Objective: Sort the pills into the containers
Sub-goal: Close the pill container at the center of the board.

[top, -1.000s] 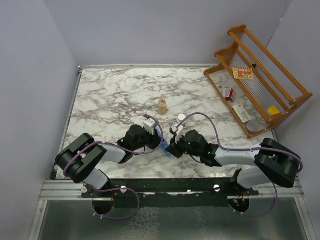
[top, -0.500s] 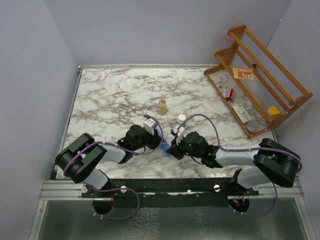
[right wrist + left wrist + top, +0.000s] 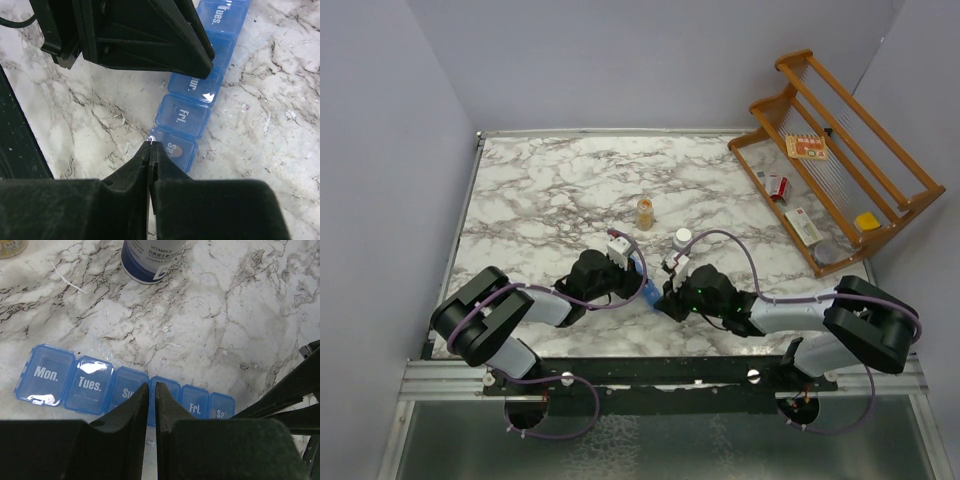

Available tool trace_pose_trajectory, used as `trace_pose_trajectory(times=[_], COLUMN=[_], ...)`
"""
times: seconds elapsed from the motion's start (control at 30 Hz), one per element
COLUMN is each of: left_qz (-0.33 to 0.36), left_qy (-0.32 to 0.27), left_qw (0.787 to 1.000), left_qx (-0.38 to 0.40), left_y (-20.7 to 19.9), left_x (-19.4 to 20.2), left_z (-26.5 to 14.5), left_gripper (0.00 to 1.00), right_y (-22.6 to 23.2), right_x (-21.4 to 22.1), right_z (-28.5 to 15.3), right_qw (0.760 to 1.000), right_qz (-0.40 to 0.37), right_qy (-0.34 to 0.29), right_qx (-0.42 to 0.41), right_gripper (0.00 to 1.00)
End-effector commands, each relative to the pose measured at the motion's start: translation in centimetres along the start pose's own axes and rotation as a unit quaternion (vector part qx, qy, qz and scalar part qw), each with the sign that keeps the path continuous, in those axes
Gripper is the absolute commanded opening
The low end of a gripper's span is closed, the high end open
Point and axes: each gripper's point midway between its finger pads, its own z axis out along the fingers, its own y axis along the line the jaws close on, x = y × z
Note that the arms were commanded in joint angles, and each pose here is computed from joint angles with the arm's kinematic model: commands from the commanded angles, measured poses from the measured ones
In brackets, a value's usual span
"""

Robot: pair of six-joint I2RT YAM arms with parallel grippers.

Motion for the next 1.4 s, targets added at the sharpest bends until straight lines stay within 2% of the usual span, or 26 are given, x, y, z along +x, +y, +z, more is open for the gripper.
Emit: trace_pose_trajectory(times=[0.0,0.37,0.87,1.03,1.17,1.37], left_qz=[-0.008,-0.008,-0.006,-0.007,-0.007,-0.001], left_qy=[0.023,0.02,0.016,0.015,0.019,0.013], left_qw=[1.0,1.0,1.0,0.999,0.999,1.0], left_qx=[-0.016,-0.016,-0.015,-0.032,-0.026,-0.024], left_y=[0.6,0.5,0.3,1.0,0.9,0.8], left_x=[1.4,1.3,0.9,0.8,0.6,-0.1], left_z=[-0.3,-0.5,-0.6,-0.5,0.4,0.7], left_gripper=[0.14,0.14,0.14,0.14,0.14,0.14], right_y=[0.9,0.6,0.8,2.8,3.8,5.3], right_x=[1.0,2.8,2.8,0.7,-2.8,-9.1], right_z=[0.5,1.1,0.6,0.2,-1.0,-5.1], right_qw=[1.0,0.998,0.997,0.998,0.999,0.997], right_qz=[0.007,0.028,0.061,0.033,-0.003,-0.016], right_qy=[0.018,0.054,0.042,0.028,0.012,-0.059], right_qx=[-0.021,-0.001,0.001,-0.052,-0.05,-0.048], right_gripper=[0.02,0.03,0.04,0.04,0.04,0.05])
